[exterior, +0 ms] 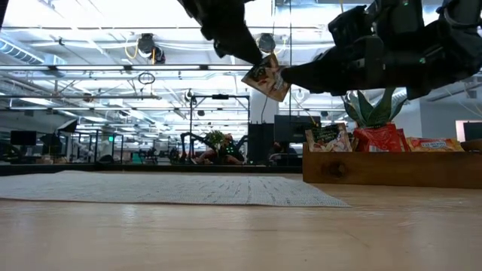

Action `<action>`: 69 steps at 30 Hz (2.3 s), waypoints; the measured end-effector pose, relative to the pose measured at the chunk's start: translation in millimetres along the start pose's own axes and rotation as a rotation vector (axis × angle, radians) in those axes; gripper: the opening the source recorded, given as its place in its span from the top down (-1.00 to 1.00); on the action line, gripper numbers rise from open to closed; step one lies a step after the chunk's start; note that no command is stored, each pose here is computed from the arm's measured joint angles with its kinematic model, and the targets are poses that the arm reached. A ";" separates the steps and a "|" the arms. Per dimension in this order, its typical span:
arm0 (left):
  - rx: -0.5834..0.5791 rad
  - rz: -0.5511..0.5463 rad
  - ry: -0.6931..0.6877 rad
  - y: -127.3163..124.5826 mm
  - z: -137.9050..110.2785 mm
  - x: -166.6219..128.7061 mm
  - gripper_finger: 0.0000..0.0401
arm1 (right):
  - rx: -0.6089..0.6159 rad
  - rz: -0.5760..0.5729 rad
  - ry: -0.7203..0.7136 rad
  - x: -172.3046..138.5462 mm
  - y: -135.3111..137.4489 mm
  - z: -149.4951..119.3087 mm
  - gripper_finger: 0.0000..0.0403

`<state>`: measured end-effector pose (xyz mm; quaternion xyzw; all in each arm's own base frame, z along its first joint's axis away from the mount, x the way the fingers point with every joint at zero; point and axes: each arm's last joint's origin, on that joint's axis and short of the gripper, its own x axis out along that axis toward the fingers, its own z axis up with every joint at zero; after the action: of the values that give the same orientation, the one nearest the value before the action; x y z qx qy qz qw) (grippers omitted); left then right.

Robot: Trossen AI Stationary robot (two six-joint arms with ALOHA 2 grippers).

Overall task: Pick & Place Tea
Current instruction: Put the brown tea bag into the left section of the wooden organizer

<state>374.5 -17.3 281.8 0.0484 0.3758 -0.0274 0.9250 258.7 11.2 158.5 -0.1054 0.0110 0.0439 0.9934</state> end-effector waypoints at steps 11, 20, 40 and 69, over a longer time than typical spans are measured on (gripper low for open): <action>-0.098 -0.022 0.011 18.4 -3.0 0.1 0.49 | -0.011 -0.018 -0.012 0.5 -0.8 1.7 0.97; -0.090 -0.025 0.024 18.1 -4.3 0.1 0.48 | -0.012 -0.023 -0.014 0.5 -0.7 2.1 0.97; -0.078 -0.063 0.039 17.2 -8.0 18.6 0.73 | -0.012 -0.025 -0.032 0.5 -0.6 4.0 0.97; -0.069 -0.060 0.007 17.3 -3.6 7.7 0.69 | -0.010 -0.017 0.004 0.5 0.2 0.4 0.97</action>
<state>379.0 0.1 275.0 0.0054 0.3811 -0.0422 0.9235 259.2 11.5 158.9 -0.1107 0.0118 0.0355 0.9931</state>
